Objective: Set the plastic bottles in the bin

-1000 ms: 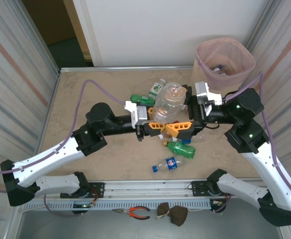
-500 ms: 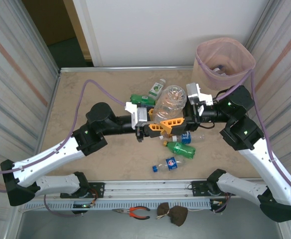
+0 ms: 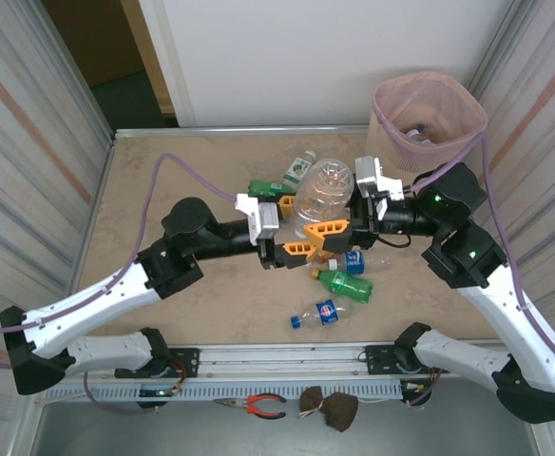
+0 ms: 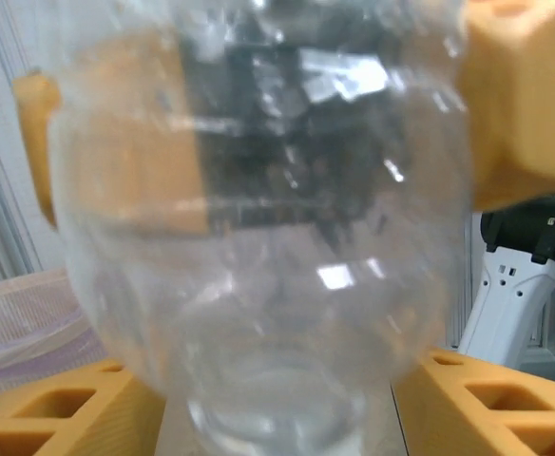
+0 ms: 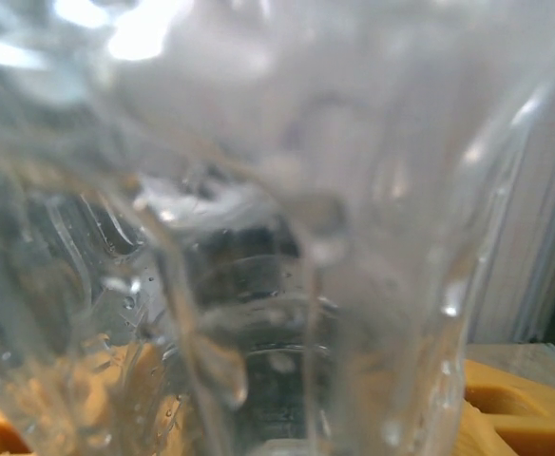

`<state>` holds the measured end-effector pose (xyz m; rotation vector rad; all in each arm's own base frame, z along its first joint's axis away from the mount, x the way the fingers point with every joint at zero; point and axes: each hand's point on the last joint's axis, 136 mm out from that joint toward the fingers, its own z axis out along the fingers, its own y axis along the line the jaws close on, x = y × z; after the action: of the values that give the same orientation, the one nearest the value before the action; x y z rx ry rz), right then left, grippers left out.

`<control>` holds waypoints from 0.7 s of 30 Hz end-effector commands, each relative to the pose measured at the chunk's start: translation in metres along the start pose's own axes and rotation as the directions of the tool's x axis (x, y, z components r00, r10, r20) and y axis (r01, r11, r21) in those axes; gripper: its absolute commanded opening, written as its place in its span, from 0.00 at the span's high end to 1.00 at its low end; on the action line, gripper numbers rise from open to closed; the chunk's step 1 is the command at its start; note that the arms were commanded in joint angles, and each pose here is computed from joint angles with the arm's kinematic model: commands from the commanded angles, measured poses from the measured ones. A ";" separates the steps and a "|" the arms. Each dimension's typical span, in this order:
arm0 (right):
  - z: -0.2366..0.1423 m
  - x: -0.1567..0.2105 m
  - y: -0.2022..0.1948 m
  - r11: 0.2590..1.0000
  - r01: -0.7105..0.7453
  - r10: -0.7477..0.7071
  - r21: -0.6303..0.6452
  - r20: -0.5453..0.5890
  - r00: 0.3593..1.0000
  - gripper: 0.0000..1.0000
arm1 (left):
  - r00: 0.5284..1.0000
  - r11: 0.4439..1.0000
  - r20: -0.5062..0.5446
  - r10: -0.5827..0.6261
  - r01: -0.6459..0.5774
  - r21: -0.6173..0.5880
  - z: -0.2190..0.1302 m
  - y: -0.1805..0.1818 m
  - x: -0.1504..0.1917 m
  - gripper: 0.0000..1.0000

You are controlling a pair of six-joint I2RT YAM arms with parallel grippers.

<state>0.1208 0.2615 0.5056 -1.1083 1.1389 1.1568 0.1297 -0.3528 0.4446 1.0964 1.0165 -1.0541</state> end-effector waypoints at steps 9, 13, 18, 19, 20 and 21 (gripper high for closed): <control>-0.030 -0.020 -0.064 0.943 0.073 -0.059 0.325 -0.052 0.997 0.41 | 1.000 0.979 0.000 -0.028 0.027 -0.202 -0.034 0.020 0.012 0.27; -0.048 -0.017 -0.118 0.880 0.032 0.000 0.474 -0.067 0.998 0.40 | 0.999 0.975 -0.010 -0.035 0.032 -0.219 -0.040 0.021 0.015 0.27; -0.082 -0.010 -0.184 0.774 -0.073 0.121 0.629 -0.035 0.992 0.41 | 0.999 0.973 -0.013 -0.049 0.045 -0.228 -0.045 0.020 0.017 0.27; -0.092 -0.010 -0.199 0.740 -0.106 0.152 0.664 -0.011 0.988 0.41 | 0.998 0.972 -0.014 -0.055 0.050 -0.230 -0.046 0.020 0.019 0.27; -0.100 -0.009 -0.210 0.714 -0.132 0.174 0.688 0.008 0.985 0.41 | 0.998 0.971 -0.013 -0.056 0.051 -0.233 -0.047 0.020 0.019 0.27; -0.112 -0.006 -0.227 0.671 -0.170 0.206 0.722 0.039 0.978 0.41 | 0.998 0.970 -0.014 -0.059 0.054 -0.236 -0.049 0.020 0.019 0.27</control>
<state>0.3144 0.1560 0.5076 -0.5582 1.5339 0.6845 0.1451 -0.3139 0.4179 0.9334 1.1549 -0.9466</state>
